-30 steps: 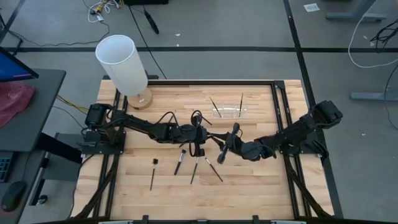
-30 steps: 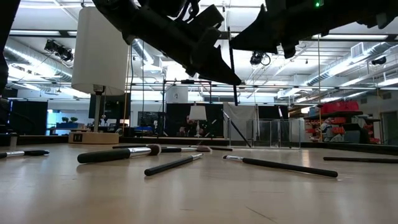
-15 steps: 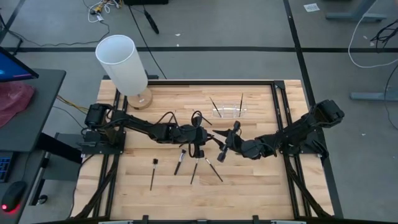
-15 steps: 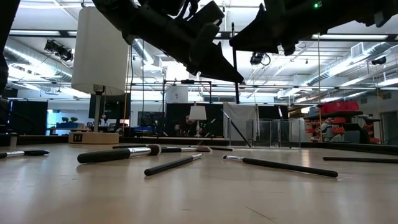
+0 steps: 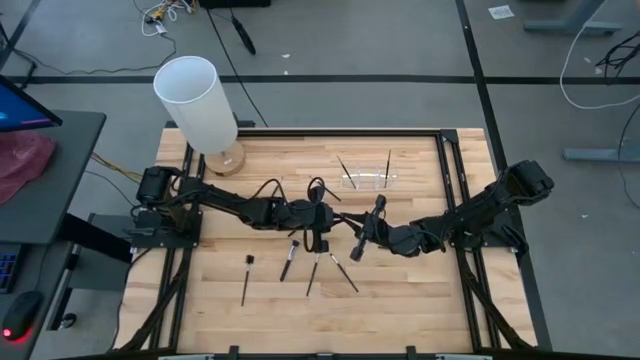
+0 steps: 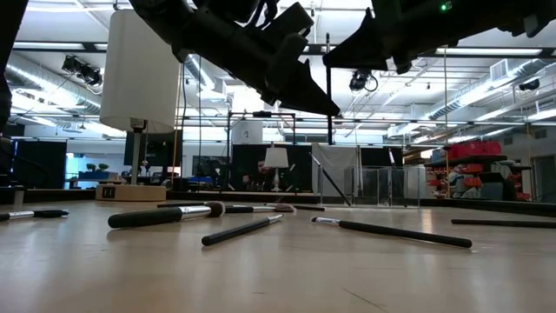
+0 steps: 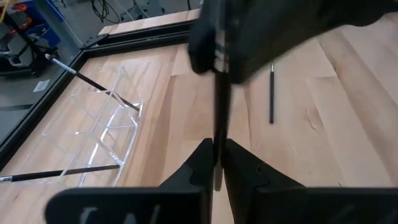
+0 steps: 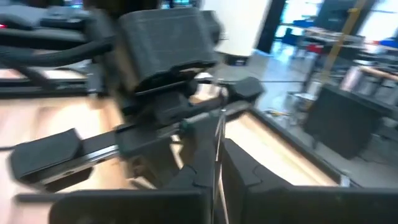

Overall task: Put items in baskets/containers
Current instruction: Put the black eyeshadow brush into the transparent organizer

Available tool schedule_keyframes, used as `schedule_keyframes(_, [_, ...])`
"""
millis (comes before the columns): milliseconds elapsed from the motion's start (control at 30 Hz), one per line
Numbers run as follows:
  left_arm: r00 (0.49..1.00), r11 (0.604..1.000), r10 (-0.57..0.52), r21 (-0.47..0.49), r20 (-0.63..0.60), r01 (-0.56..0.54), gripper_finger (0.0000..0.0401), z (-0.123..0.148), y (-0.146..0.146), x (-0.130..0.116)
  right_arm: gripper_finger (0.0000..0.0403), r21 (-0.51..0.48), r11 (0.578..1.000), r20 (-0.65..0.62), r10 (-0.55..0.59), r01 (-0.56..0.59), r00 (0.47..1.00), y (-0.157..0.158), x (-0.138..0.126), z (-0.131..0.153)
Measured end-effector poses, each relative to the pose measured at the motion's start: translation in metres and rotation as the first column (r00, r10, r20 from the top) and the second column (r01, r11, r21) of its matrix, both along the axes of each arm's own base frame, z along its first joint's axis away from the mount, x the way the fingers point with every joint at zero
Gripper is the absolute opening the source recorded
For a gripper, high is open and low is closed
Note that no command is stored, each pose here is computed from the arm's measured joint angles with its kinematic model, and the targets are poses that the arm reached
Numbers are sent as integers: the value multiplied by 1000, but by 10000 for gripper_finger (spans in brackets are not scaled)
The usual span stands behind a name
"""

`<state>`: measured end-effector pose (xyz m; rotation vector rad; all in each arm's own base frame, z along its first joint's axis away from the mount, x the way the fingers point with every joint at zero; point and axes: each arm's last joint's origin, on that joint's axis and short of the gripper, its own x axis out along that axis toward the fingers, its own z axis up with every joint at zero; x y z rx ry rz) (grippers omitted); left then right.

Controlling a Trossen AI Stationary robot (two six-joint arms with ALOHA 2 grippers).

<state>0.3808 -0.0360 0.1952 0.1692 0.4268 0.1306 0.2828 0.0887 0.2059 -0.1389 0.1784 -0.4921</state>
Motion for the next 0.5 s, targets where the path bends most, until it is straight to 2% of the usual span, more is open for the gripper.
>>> schedule_keyframes(100, [1000, 1000, 1, 1, -4, -1, 73, 0, 0, 0, 5, -22, 996, 6, -90, 90, 996, 0, -5, 3])
schedule_keyframes(200, [999, 1000, -23, -12, -35, 23, 124, -3, -1, -1, 5, -28, 982, 26, -186, 187, 982, -14, -18, 6])
schedule_keyframes(333, [999, 1000, -17, -16, -49, 16, 184, -5, -1, -2, 4, 65, 950, 121, -310, 305, 943, -44, -50, 3])
schedule_keyframes(433, [999, 1000, -5, -15, -37, 4, 210, -4, 0, -2, 3, 161, 914, 247, -403, 373, 881, -69, -72, 2])
schedule_keyframes(500, [999, 1000, -7, -17, -35, 6, 219, -3, 0, -1, 2, 194, 907, 300, -417, 374, 858, -84, -80, -1])
